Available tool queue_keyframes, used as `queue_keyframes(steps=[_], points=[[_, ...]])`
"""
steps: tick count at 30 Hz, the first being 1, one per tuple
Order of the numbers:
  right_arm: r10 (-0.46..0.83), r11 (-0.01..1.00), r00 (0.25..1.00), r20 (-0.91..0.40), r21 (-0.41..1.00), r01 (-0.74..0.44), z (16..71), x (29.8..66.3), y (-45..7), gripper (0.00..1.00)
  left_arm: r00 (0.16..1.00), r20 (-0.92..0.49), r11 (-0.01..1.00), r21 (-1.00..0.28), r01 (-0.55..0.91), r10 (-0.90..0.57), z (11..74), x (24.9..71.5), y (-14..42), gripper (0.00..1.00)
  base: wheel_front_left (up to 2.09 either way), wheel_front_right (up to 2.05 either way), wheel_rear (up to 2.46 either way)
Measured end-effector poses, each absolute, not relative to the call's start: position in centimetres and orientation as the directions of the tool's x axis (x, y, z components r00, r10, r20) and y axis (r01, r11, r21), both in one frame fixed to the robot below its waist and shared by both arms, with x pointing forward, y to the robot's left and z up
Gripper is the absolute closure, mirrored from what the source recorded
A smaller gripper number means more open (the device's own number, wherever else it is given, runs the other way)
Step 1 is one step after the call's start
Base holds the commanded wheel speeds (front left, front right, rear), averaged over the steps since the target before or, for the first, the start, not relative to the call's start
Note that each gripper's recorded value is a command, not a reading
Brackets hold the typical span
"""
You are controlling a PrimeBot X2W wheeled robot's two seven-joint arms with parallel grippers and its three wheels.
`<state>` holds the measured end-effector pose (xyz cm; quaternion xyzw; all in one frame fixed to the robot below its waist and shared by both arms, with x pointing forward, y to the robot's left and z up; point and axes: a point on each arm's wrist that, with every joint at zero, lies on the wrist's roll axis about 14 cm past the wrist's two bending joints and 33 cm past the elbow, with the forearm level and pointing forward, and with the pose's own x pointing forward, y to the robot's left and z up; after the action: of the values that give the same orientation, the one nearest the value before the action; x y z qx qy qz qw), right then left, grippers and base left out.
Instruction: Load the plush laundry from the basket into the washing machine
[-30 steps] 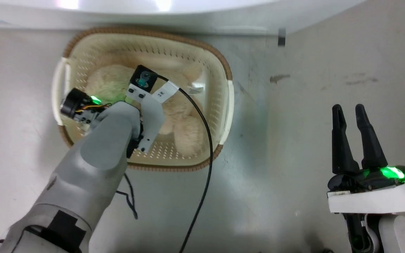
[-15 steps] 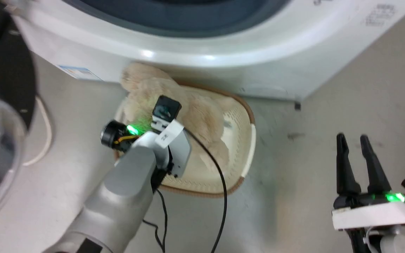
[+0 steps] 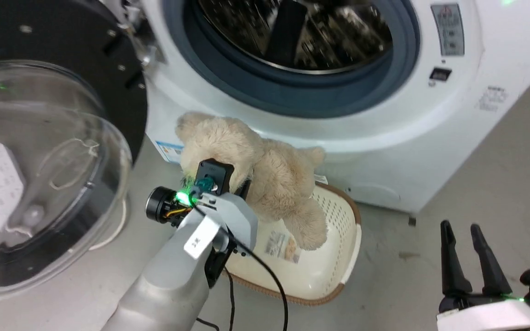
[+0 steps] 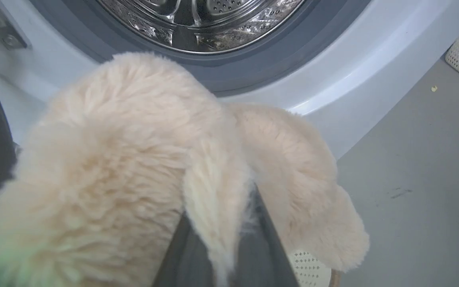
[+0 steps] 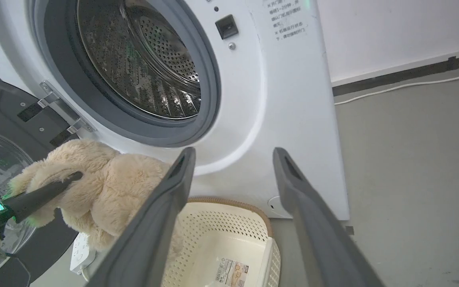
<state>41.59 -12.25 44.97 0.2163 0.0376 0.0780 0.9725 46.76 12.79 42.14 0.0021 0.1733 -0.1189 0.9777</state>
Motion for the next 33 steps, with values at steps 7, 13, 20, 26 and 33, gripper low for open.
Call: queue_keyframes(steps=[7,13,20,26,33], points=[[0.191,0.89,0.981,-0.005,0.423,-0.171,46.5,40.8,-11.5,0.0,0.968,-0.157,0.979,-0.075,0.187,-0.197,47.2,46.5,13.4,1.0,0.0,0.0,0.0],[0.178,0.894,0.984,-0.022,0.421,-0.152,46.0,40.4,-12.1,0.0,0.983,-0.018,0.977,-0.111,0.182,-0.185,51.1,47.5,12.7,1.0,0.0,0.0,0.0],[0.145,0.901,0.988,-0.048,0.419,-0.112,45.0,40.4,-13.2,0.0,0.983,0.112,0.976,-0.146,0.162,-0.146,54.3,49.4,12.9,1.0,0.0,0.0,0.0],[0.115,0.906,0.991,-0.065,0.416,-0.078,44.1,41.1,-14.2,0.0,0.98,0.144,0.977,-0.144,0.157,-0.136,54.3,51.4,13.0,1.0,0.0,0.0,0.0],[0.074,0.912,0.993,-0.097,0.409,-0.028,42.6,41.9,-15.6,0.0,0.973,0.172,0.974,-0.135,0.179,-0.155,53.9,54.8,12.2,1.0,0.0,0.0,0.0]])
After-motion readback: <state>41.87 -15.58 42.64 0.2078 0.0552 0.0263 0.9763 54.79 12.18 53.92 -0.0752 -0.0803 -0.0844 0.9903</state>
